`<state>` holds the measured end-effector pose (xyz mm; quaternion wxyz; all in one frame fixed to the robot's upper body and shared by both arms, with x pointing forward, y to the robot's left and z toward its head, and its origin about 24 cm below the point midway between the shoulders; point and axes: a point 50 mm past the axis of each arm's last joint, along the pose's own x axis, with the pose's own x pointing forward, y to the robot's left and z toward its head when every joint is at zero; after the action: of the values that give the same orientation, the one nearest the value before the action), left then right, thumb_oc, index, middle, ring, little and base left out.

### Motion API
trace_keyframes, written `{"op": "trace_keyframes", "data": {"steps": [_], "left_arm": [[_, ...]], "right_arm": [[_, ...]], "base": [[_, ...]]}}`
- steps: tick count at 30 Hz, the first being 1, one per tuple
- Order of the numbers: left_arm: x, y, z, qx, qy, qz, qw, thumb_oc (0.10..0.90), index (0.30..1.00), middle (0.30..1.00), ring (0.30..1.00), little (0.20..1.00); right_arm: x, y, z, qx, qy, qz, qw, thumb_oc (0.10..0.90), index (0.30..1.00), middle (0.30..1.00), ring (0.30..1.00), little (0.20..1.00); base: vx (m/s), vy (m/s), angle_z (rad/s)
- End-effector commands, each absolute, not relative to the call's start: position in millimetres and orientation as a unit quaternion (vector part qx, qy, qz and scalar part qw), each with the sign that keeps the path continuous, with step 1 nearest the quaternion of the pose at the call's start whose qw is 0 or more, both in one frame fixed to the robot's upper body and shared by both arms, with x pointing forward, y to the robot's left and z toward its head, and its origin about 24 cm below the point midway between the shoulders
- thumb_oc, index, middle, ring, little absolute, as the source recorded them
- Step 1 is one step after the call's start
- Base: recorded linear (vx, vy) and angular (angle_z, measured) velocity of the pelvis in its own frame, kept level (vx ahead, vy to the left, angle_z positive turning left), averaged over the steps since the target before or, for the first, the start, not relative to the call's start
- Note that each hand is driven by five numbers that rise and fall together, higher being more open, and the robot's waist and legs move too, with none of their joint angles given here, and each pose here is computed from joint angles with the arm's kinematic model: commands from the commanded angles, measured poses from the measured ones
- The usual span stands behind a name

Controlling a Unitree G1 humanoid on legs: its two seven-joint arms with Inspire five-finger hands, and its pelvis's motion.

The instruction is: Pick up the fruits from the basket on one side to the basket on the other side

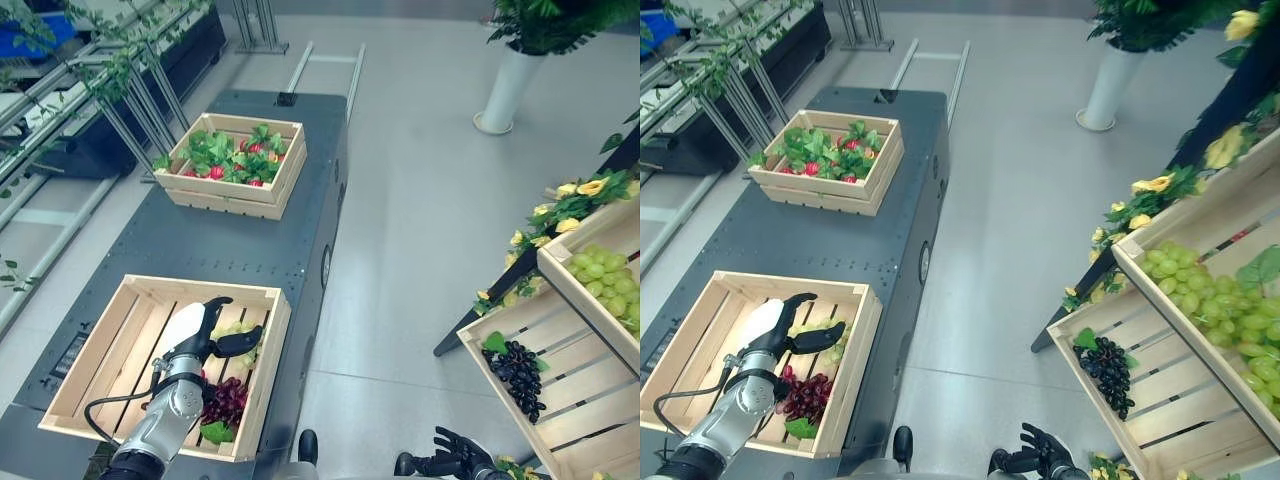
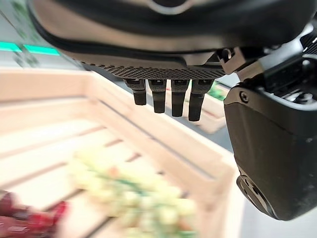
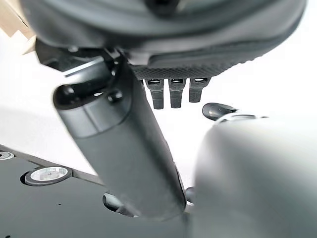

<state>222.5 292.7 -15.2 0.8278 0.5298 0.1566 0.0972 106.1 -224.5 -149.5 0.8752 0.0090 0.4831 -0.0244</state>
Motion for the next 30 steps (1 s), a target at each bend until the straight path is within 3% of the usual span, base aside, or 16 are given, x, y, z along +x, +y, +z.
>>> {"op": "trace_keyframes", "data": {"steps": [1, 14, 30], "left_arm": [[256.2, 324.5, 49.8, 0.596, 0.044, 0.217, 0.772, 0.800, 0.900, 0.900, 0.900, 0.900], [252.1, 359.6, 50.8, 0.670, 0.111, 0.284, 0.677, 0.800, 0.900, 0.900, 0.900, 0.900], [259.1, 386.3, 80.9, 0.745, 0.152, 0.249, 0.600, 0.800, 0.900, 0.900, 0.900, 0.900]], "right_arm": [[140.3, -231.4, -131.4, 0.033, 0.400, -0.030, 0.916, 0.800, 0.900, 0.900, 0.900, 0.900], [170.2, -241.2, -113.4, 0.042, 0.340, -0.037, 0.939, 0.800, 0.900, 0.900, 0.900, 0.900], [192.5, -247.2, -94.6, 0.041, 0.295, -0.023, 0.954, 0.800, 0.900, 0.900, 0.900, 0.900]], "base": [[-0.10, 0.007, 0.15], [-0.07, 0.008, 0.08], [-0.02, 0.005, 0.01]]}}
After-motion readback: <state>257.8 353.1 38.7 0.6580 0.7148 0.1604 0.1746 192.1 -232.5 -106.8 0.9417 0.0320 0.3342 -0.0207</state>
